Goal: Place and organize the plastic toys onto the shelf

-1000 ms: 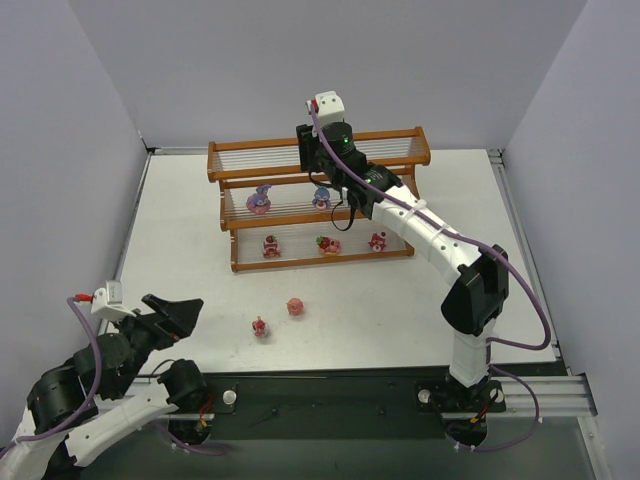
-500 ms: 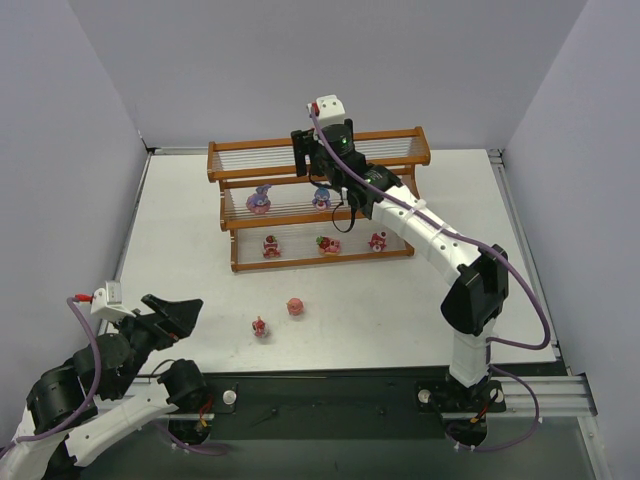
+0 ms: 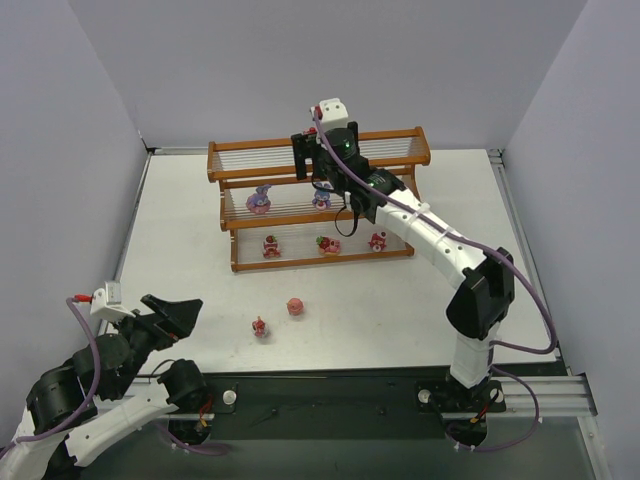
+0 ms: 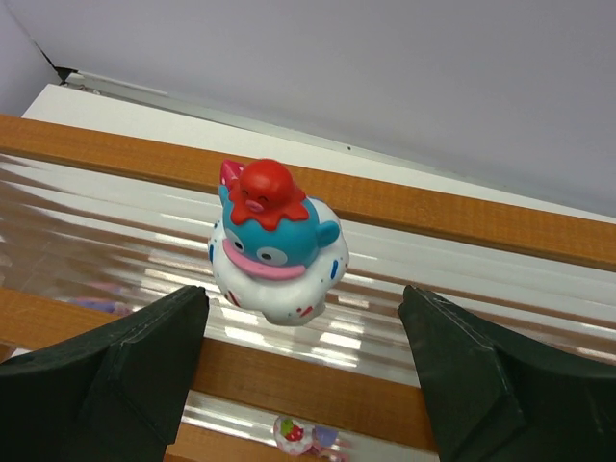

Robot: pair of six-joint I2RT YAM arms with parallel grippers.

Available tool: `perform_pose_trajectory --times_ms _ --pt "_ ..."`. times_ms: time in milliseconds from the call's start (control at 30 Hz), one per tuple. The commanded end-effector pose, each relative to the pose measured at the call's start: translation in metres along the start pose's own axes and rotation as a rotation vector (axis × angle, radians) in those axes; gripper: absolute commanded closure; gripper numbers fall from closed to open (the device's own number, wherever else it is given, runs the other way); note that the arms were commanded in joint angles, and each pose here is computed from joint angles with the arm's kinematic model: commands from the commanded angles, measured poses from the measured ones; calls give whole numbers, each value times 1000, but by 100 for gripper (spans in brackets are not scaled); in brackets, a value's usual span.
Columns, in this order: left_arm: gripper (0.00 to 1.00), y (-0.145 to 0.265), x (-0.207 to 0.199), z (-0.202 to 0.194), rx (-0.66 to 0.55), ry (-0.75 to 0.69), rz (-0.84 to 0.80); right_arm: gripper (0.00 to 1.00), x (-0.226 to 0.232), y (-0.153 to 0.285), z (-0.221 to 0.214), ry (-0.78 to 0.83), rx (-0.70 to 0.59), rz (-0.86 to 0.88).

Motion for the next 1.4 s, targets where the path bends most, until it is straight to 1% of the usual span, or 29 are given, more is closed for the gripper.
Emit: perform_pose_trajectory --times_ms 0,33,67,133,267,300,400,433,467,500,533,567,600,667,700,733,767,833,900,933,1100,1200,1233,1367 --pt "3 6 -2 9 -20 27 -25 13 -8 34 30 -49 -91 0" --pt "3 6 -1 9 -21 29 -26 9 -8 37 30 -51 -93 10" --pt "3 6 -1 9 -19 28 -26 9 -10 44 35 -60 -108 18" --pt "3 7 -1 9 -19 30 -28 8 -8 50 37 -66 -114 43" --pt "3 6 -1 9 -21 29 -26 8 -5 79 43 -58 -131 57" --pt "3 7 -1 10 -21 30 -29 8 2 87 41 -53 -126 72" --pt "3 7 -1 10 -22 30 -28 8 5 112 17 -44 -69 46" --pt "3 7 -1 11 -26 35 -31 8 12 123 7 -44 -45 48" --pt "3 7 -1 10 -24 30 -31 7 12 137 7 -112 -49 68" --pt "3 7 -1 11 -25 32 -31 7 14 140 -22 -106 12 78" --pt "3 7 -1 11 -25 32 -31 7 16 155 -24 -147 1 116" --pt "3 7 -1 10 -23 30 -32 8 21 160 -38 -190 19 142" --pt "3 7 -2 10 -21 26 -31 8 27 162 -70 -168 64 164" --pt "3 6 -2 10 -17 22 -28 7 41 177 -86 -185 45 196" --pt "3 5 -3 9 -16 17 -26 8 45 180 -95 -167 50 188" --pt "3 5 -3 9 -15 12 -23 7 49 180 -114 -135 75 166" --pt "3 4 -4 9 -14 8 -21 8 60 188 -122 -111 73 171" --pt "3 4 -4 9 -13 4 -17 7 73 188 -147 -80 92 182" --pt "3 4 -5 8 -10 4 -19 7 90 195 -163 -47 85 218" --pt "3 4 -4 8 -9 3 -20 6 96 193 -174 -38 93 204" --pt "3 4 -4 9 -13 10 -24 2 127 202 -200 4 130 237" --pt "3 4 -3 9 -15 8 -21 1 139 199 -213 -18 157 206" --pt "3 4 -4 8 -14 8 -21 0 143 195 -223 -46 180 192" --pt "3 5 -3 9 -14 10 -24 0 148 185 -247 -109 200 118"
Point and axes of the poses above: each gripper's point midway between its finger pads, its own y axis back along the fingers, its own x axis along the line the jaws close on, z = x × y, the point moved 7 cm from there along y, back along the fingers, and after that the axes turned 4 degrees about y, right-handed, at the moved point
